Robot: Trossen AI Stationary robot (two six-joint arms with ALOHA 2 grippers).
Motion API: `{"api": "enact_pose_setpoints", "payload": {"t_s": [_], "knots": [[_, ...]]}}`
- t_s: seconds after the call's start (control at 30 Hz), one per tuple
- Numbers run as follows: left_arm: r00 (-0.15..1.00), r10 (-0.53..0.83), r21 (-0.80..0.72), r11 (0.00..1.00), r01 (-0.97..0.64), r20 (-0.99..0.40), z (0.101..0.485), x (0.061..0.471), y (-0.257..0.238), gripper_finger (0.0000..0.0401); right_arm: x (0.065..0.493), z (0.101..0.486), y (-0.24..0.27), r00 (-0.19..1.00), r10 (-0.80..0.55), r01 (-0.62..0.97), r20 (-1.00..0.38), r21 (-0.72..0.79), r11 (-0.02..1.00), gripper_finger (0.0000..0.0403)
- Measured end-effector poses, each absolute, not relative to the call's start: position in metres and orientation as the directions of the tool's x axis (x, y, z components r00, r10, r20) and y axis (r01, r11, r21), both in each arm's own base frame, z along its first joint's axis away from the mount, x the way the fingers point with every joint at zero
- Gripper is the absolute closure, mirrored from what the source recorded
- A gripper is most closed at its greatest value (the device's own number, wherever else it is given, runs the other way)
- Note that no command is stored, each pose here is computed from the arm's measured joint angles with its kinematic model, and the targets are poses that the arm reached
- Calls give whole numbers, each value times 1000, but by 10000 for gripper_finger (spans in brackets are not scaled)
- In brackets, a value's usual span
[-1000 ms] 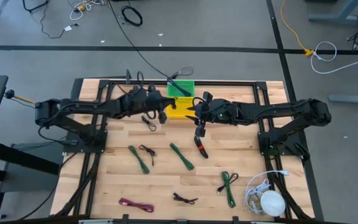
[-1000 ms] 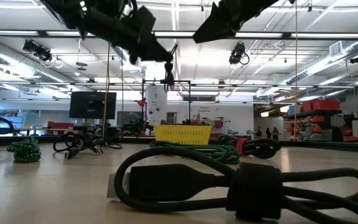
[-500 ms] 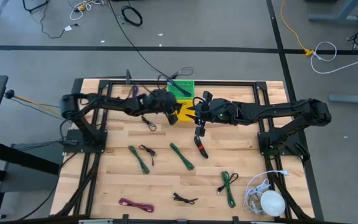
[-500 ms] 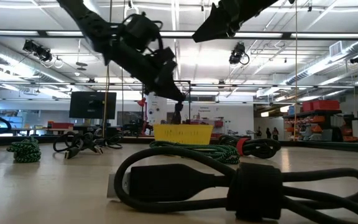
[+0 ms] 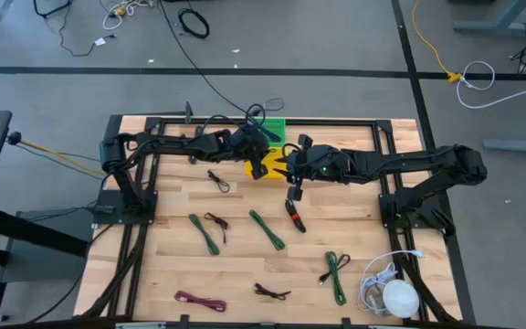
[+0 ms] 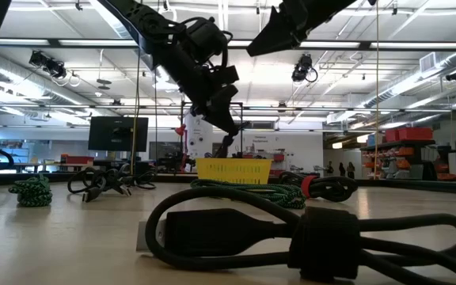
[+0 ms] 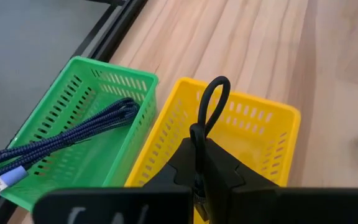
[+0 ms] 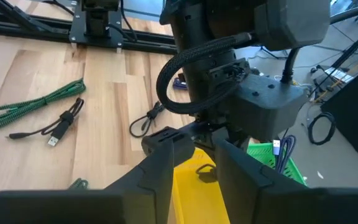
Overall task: Pick & Place USB Port
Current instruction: Put the black charger cable into the yellow basket, then put the purple charger cable into the green basket
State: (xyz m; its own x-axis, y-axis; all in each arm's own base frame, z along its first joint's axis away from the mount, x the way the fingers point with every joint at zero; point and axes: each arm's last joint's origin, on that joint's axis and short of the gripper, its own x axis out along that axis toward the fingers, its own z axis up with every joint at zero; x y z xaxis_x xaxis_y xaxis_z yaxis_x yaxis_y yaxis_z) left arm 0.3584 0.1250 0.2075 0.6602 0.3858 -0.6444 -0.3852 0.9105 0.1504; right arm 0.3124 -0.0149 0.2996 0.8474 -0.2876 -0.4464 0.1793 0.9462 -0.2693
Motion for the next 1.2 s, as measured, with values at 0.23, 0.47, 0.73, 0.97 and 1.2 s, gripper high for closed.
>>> {"api": "enact_pose_setpoints", "payload": {"t_s": [0.23,0.47,0.73,0.97,1.2], "knots": [[648,387,160,911,-381,-656,206,357,125,363,312,300,-15,847,-288,179,-448,-269,946,282],[650,394,158,906,-392,-649,206,357,127,276,312,299,-15,846,-288,179,-450,-269,946,282],[639,423,175,893,-415,-643,207,357,128,233,312,299,-15,846,-288,180,-449,-267,947,282],[445,535,314,820,-479,-718,204,338,130,248,310,296,-15,825,-288,184,-486,-249,951,282],[142,561,366,690,-625,-815,199,298,153,254,309,293,-15,811,-287,179,-509,-252,951,282]]}}
